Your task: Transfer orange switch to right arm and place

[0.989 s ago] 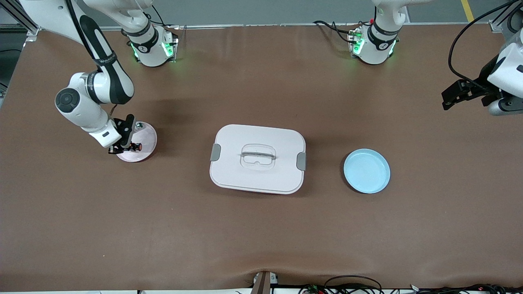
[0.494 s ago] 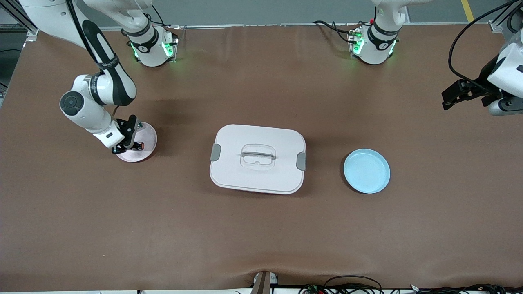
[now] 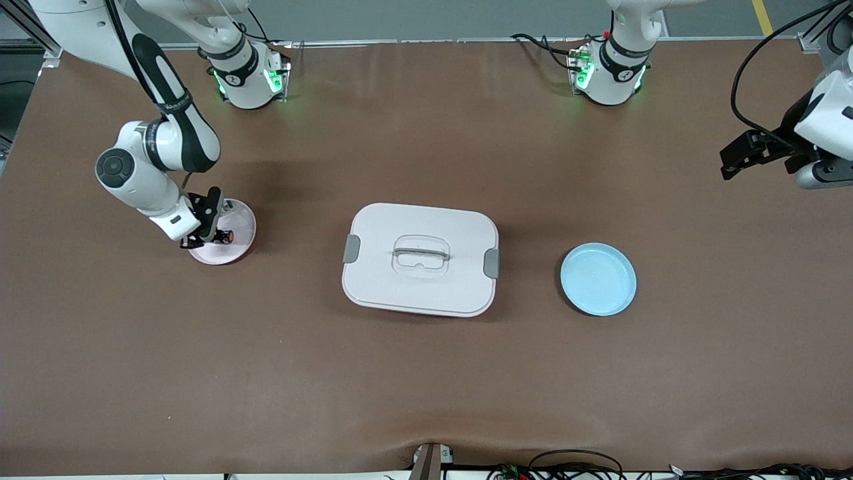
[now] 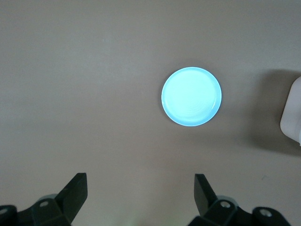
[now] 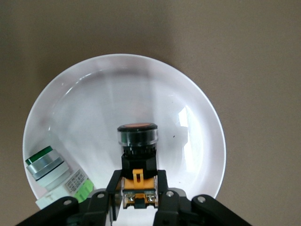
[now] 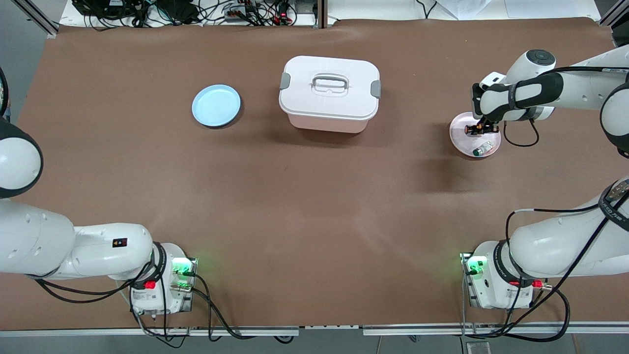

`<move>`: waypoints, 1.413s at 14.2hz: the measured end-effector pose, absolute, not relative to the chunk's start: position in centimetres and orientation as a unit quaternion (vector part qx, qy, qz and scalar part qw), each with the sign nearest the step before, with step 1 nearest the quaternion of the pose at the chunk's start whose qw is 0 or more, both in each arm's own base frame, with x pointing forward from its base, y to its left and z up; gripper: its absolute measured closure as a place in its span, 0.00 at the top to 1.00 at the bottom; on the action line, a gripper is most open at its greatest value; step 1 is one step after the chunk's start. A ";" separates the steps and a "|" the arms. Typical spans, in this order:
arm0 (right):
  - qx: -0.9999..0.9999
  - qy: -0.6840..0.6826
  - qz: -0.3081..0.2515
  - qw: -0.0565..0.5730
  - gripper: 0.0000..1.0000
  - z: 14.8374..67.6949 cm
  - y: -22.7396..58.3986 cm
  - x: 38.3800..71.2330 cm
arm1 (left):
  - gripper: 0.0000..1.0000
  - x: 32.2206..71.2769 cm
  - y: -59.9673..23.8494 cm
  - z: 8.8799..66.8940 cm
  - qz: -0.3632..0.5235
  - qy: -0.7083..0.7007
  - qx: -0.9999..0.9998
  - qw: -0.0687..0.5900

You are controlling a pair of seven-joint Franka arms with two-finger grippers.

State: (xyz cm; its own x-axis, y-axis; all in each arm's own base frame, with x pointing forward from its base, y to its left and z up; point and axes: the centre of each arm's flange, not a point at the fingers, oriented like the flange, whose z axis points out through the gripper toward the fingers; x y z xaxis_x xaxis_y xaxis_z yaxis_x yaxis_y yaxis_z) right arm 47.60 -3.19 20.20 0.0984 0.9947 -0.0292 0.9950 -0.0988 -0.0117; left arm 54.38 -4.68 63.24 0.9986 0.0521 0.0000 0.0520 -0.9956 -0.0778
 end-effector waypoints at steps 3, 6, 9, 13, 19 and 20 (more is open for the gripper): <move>0.737 0.675 -0.006 0.014 0.66 20.3 -3.2 47.8 | 1.00 54.4 -4.7 63.2 0.001 -0.026 -0.999 0.039; 0.735 0.678 0.003 0.023 0.95 21.1 -3.2 48.4 | 1.00 54.4 -4.7 63.2 0.001 -0.026 -0.999 0.039; 0.741 0.672 0.001 0.015 1.00 23.7 -3.3 49.4 | 1.00 54.4 -4.7 63.2 0.001 -0.026 -0.999 0.038; 0.756 0.653 -0.012 -0.030 1.00 30.1 -3.4 51.2 | 1.00 54.4 -4.7 63.2 0.001 -0.026 -0.999 0.038; 0.780 0.623 -0.026 -0.058 1.00 42.2 -3.3 54.3 | 1.00 54.3 -5.1 63.3 0.000 -0.022 -0.999 0.038; 0.793 0.605 -0.032 -0.062 1.00 44.1 -3.3 54.5 | 1.00 54.3 -5.2 63.3 0.000 -0.022 -0.999 0.038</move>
